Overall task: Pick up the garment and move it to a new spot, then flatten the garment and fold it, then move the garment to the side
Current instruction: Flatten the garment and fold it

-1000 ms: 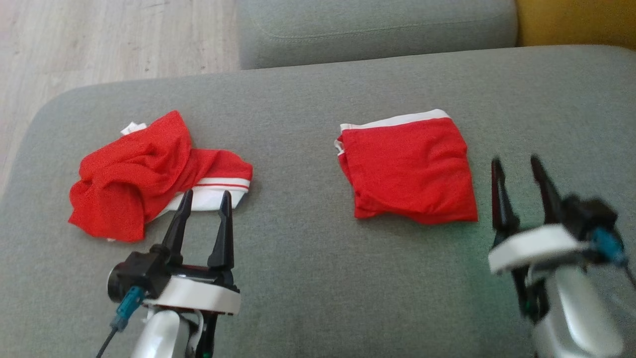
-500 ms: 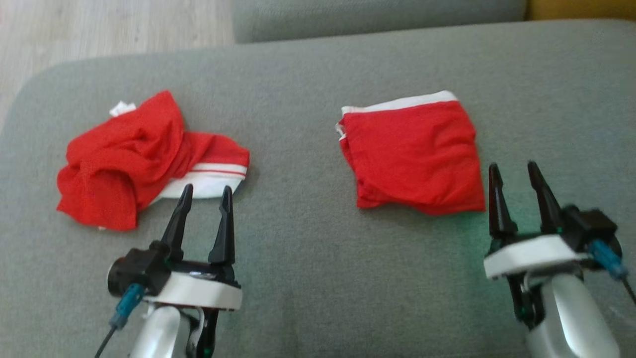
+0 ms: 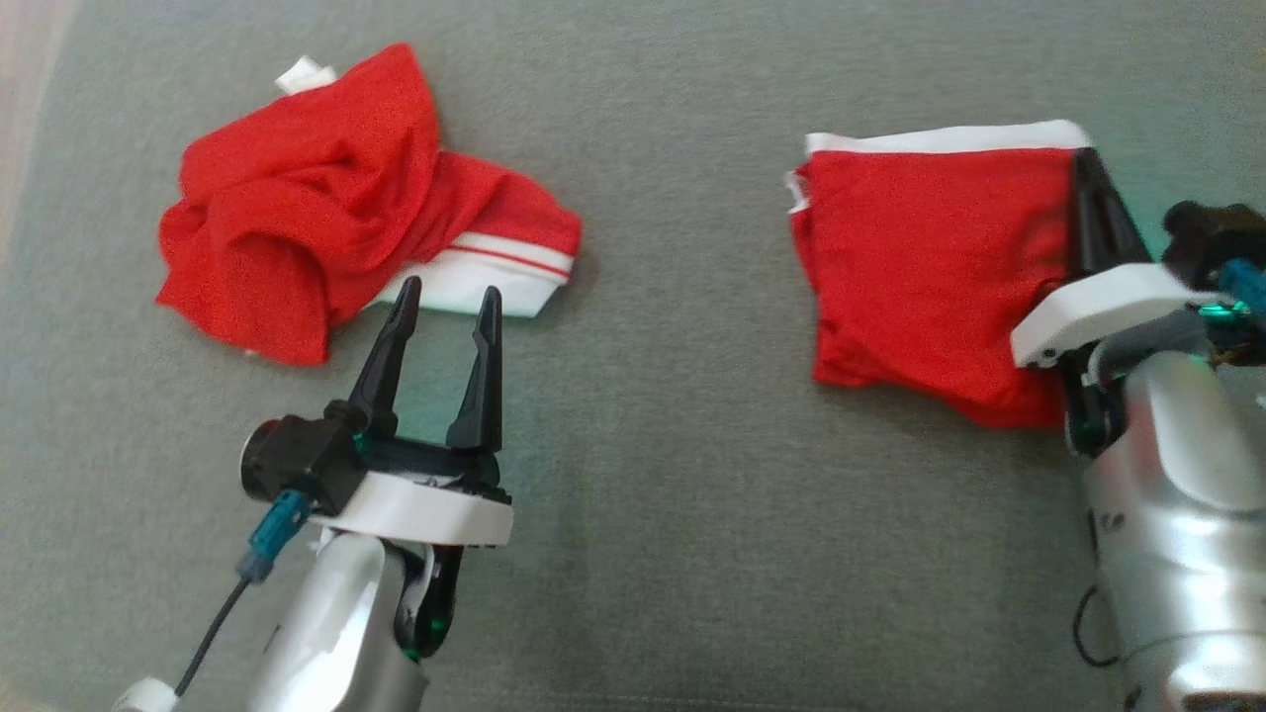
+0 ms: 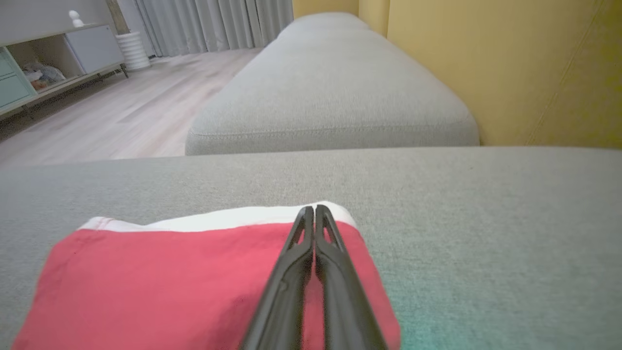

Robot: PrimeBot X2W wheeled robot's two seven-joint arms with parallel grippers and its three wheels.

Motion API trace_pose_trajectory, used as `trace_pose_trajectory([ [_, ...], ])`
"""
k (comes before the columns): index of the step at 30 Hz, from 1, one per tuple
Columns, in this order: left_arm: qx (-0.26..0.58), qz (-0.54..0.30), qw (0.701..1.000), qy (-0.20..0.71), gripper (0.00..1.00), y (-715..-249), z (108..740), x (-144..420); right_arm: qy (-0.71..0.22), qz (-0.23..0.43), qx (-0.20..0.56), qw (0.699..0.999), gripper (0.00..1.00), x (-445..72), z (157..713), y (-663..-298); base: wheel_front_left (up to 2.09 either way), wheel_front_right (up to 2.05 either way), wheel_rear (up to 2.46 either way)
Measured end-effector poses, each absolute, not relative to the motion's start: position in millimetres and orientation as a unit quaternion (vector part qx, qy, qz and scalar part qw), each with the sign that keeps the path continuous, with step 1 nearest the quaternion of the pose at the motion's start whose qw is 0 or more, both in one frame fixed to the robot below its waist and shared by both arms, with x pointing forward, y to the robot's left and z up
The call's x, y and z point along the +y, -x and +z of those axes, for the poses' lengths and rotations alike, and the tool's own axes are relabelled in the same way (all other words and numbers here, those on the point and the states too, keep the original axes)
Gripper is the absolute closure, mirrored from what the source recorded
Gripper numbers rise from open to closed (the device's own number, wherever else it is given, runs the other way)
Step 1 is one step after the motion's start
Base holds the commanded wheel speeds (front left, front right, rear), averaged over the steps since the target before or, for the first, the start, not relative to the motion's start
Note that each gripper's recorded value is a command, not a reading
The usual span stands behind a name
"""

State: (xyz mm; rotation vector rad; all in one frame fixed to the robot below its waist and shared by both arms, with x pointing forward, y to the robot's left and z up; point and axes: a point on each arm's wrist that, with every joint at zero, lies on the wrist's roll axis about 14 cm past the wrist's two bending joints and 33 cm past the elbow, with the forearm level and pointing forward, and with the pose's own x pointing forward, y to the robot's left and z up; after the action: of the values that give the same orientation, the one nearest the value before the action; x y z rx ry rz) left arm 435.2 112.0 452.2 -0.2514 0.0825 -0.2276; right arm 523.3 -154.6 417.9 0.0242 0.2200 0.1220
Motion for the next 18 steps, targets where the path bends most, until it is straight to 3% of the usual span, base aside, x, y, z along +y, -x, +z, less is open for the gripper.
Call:
trace_pose_trajectory([
  [7, 0.051, -0.095, 0.987, 0.123, 0.0, -436, 444, 125, -0.005, 0.066, 0.182, 0.981, 1.0, -147, 372, -531, 0.0, 0.0, 0.0],
  [18, 0.028, -0.103, 0.987, 0.122, 0.0, -432, 464, 120, 0.0, 0.135, 0.112, 0.984, 1.0, -100, 416, -521, 0.0, 0.0, 0.0],
])
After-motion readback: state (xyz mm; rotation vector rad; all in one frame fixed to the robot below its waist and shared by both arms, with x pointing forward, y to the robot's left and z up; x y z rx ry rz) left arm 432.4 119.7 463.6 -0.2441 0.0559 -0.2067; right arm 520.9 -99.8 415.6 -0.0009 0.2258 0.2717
